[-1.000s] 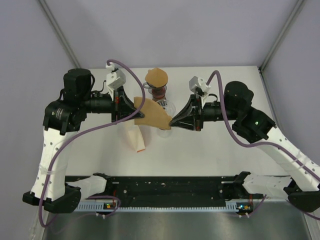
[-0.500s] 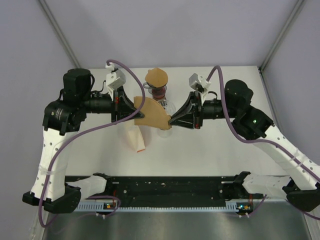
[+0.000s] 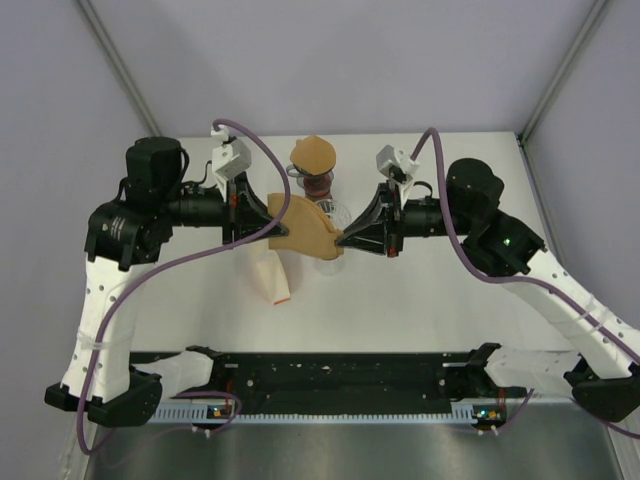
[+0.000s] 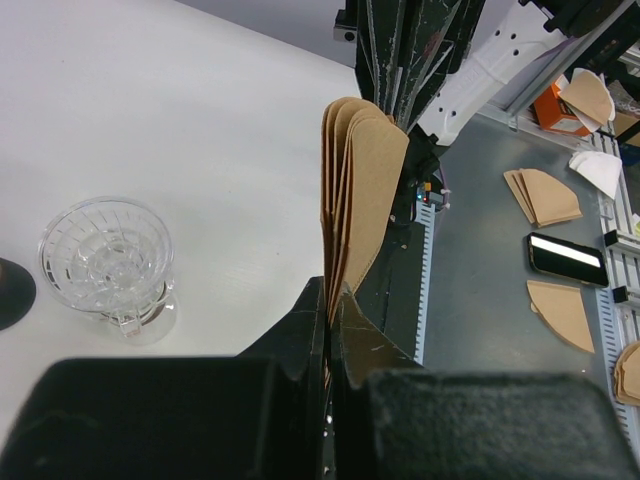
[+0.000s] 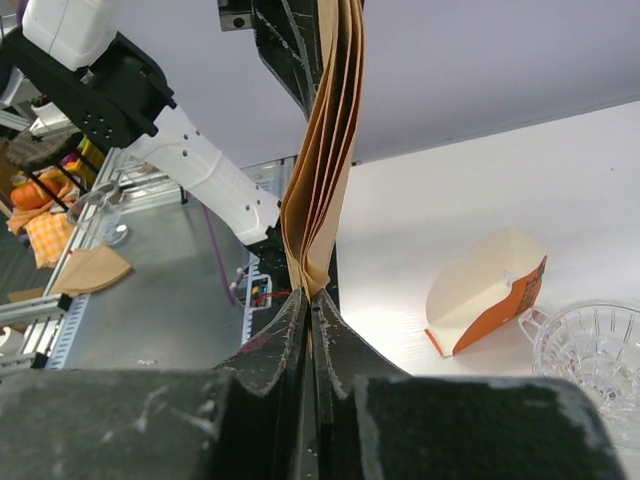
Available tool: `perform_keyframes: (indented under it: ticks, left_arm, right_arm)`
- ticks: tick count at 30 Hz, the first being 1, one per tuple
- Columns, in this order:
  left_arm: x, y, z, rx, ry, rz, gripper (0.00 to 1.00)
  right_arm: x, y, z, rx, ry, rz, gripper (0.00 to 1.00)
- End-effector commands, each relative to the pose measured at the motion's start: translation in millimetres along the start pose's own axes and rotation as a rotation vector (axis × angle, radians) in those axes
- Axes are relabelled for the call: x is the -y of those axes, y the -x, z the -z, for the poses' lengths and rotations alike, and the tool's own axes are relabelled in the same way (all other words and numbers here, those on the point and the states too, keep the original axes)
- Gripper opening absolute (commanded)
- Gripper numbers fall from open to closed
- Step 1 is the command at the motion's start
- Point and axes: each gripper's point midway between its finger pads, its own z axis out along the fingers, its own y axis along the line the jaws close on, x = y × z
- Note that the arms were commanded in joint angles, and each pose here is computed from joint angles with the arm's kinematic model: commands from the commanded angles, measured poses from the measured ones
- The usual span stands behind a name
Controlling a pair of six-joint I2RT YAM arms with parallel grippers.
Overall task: Place the coffee filter in the dripper
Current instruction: Adjust the coffee filter.
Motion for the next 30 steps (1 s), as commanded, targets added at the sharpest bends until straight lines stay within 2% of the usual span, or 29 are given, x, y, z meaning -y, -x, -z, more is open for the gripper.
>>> perform_keyframes:
  ticks: [1, 4, 7, 19, 20, 23, 25, 30]
  left_arm:
    - [12.3, 13.3, 3.7, 0.031, -0.030, -0.065, 0.00]
    - [10.7, 14.4, 2.7, 0.030, -0.024, -0.061, 0.00]
    - [9.0, 13.5, 1.8, 0.028, -0.021, -0.057, 0.00]
    - [5.6, 9.2, -0.2, 0.016, -0.010, -0.052, 0.00]
    - [5.2, 9.1, -0.3, 0.016, -0.010, -0.052, 0.00]
    - [5.0, 8.6, -0.7, 0.015, -0.010, -0.053, 0.00]
    - [5.3, 8.2, -0.3, 0.015, -0.010, -0.051, 0.00]
    - [-6.0, 8.0, -2.0, 0.013, 0.042, -0.028, 0.00]
  right_arm:
    - [2.7, 6.1, 3.6, 0.020, -0.030, 0.026, 0.07]
    - [-0.9, 3.7, -8.7, 0.015, 0.003, 0.016, 0.17]
    - [-6.6, 5.5, -18.6, 0.012, 0.023, 0.029, 0.23]
    - [-18.8, 12.0, -38.8, 0.030, 0.083, 0.030, 0.29]
    - [-18.6, 13.0, -39.8, 0.033, 0.084, 0.034, 0.26]
    - [-16.7, 16.7, -39.5, 0.048, 0.064, 0.037, 0.08]
    - [-16.1, 19.5, -39.1, 0.055, 0.055, 0.042, 0.01]
    - [-15.4, 26.9, -37.1, 0.076, 0.030, 0.026, 0.00]
